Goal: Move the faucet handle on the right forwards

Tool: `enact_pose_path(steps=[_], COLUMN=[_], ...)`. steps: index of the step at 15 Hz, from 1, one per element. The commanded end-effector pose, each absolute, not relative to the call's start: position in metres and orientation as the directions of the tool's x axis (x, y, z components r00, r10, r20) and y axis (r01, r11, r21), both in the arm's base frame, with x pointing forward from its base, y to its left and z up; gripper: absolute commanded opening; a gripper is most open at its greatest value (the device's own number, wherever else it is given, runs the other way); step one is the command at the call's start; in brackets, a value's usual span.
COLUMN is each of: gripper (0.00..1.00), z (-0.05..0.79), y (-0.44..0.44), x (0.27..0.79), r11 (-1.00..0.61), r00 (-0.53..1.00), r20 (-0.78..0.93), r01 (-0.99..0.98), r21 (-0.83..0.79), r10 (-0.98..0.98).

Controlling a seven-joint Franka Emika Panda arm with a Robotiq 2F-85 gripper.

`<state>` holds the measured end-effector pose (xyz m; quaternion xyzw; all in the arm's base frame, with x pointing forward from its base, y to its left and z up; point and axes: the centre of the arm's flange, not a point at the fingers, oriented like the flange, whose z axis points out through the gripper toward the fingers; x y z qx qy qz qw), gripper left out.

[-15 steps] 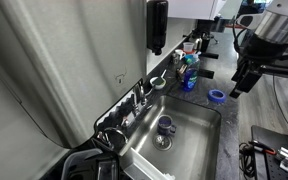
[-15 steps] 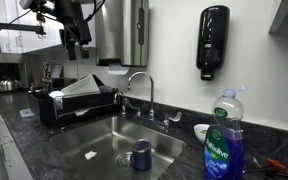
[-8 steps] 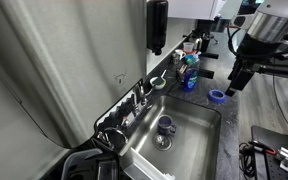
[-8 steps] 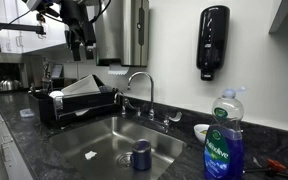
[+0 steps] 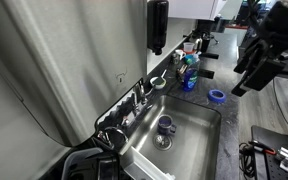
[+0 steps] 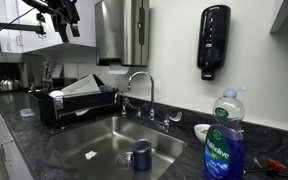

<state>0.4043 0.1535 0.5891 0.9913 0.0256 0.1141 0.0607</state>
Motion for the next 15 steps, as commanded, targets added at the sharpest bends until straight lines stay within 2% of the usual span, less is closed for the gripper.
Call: enact_pose_path(steps=[1,13,15], gripper=[1.00,1.00,1.00], z=[0.594,0.591,0.591], y=[0.156,0.156,0.146], x=[0.405,0.411,0.425], r11=[-0.991,-0.992,-0.992], r00=[0.972,0.975,0.970], r20=[0.224,0.212,0.233], r01=[0.042,0.040,0.040], r21=[0.126,0.123,0.118], r10=[0.069,0.066,0.067])
